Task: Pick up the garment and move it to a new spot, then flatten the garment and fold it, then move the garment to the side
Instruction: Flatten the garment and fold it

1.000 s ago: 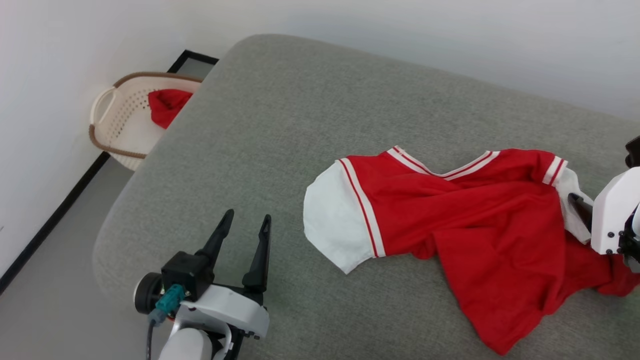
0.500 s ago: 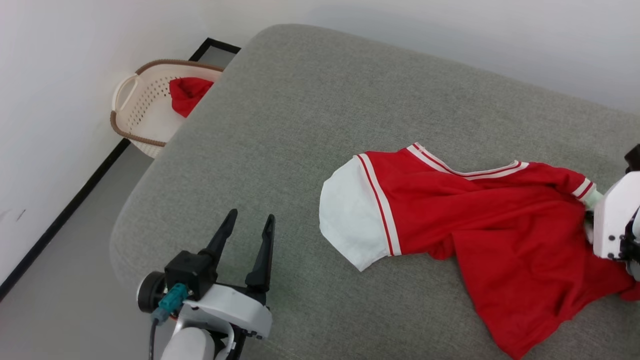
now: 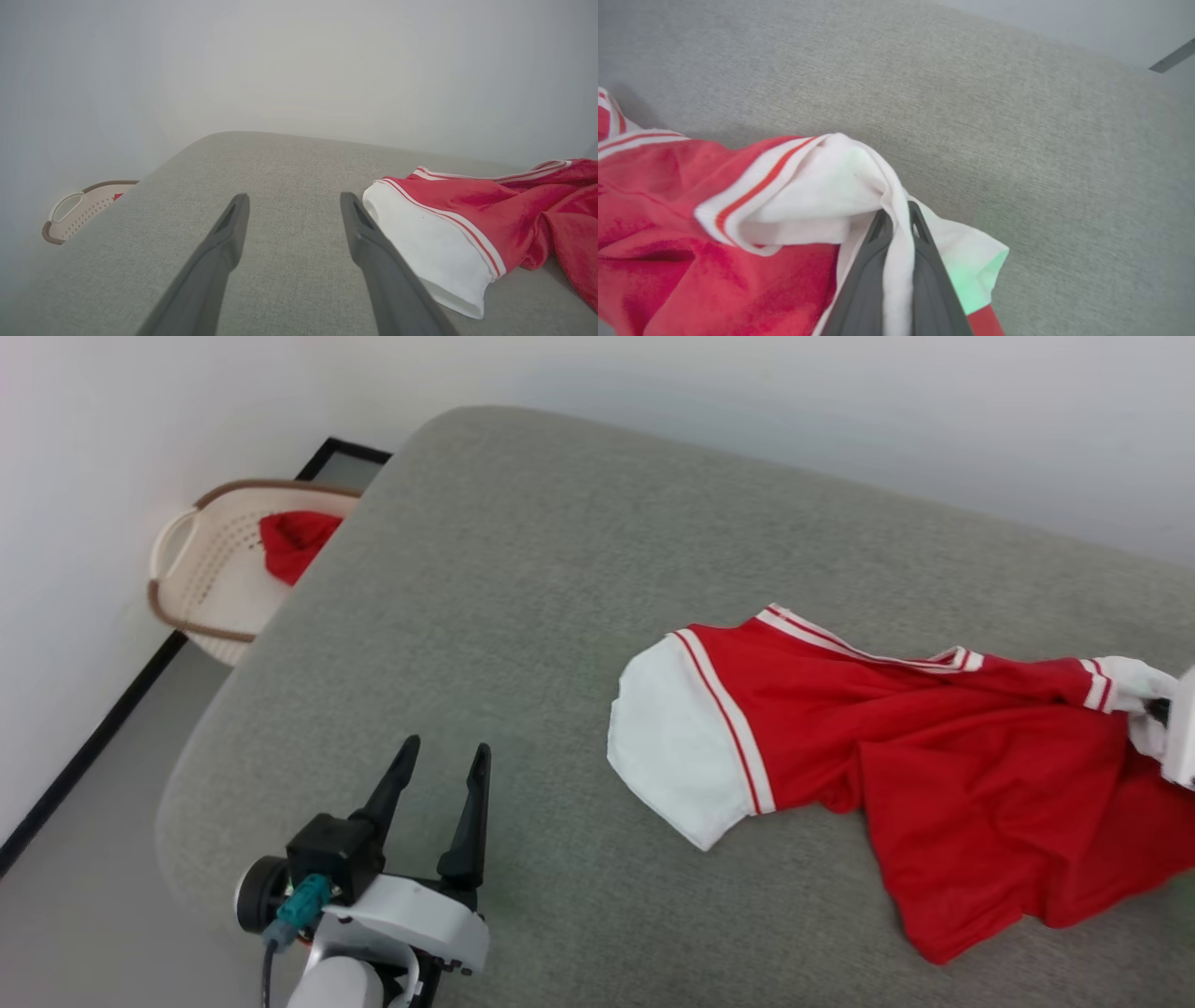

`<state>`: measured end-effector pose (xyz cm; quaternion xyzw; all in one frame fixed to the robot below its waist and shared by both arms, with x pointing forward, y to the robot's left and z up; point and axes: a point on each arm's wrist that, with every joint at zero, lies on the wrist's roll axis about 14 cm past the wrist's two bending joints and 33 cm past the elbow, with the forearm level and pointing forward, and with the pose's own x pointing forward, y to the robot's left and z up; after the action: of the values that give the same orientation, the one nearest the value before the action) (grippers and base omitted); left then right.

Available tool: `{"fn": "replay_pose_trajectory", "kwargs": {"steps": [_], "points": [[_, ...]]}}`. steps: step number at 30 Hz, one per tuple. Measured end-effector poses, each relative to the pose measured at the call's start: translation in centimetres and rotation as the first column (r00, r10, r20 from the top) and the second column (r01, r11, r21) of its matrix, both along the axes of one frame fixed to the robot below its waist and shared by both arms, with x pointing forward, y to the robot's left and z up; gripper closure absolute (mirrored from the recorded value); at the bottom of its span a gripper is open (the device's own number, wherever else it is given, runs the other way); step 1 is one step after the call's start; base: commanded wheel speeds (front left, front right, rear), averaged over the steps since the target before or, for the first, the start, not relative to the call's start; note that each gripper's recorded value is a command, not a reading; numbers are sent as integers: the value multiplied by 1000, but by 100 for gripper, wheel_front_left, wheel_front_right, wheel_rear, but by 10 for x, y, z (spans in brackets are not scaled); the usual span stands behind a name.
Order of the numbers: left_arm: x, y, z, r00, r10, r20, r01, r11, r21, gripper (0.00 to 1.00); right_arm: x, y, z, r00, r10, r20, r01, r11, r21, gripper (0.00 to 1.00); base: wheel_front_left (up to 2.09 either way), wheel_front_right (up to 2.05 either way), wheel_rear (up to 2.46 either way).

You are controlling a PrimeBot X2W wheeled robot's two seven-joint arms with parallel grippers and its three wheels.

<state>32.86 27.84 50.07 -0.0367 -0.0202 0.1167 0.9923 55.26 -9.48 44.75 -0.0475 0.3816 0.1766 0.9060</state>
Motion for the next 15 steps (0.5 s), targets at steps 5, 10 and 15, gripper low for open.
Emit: {"fn": "replay_pose_trajectory", "kwargs": {"steps": [5, 10, 15], "points": [[6, -7, 3, 1000, -27, 12, 27, 1000, -1, 0, -18, -37, -3, 997, -63, -49, 62, 998, -30, 100, 0, 0, 0], [11, -13, 4, 998, -52, 20, 52, 999, -1, 0, -46, -67, -10, 989, -110, -96, 107, 994, -39, 100, 0, 0, 0], [17, -22, 6, 996, -83, 28, 83, 997, -2, 0, -77, -92, -18, 978, -165, -130, 163, 986, -31, 100, 0, 0, 0]]}}
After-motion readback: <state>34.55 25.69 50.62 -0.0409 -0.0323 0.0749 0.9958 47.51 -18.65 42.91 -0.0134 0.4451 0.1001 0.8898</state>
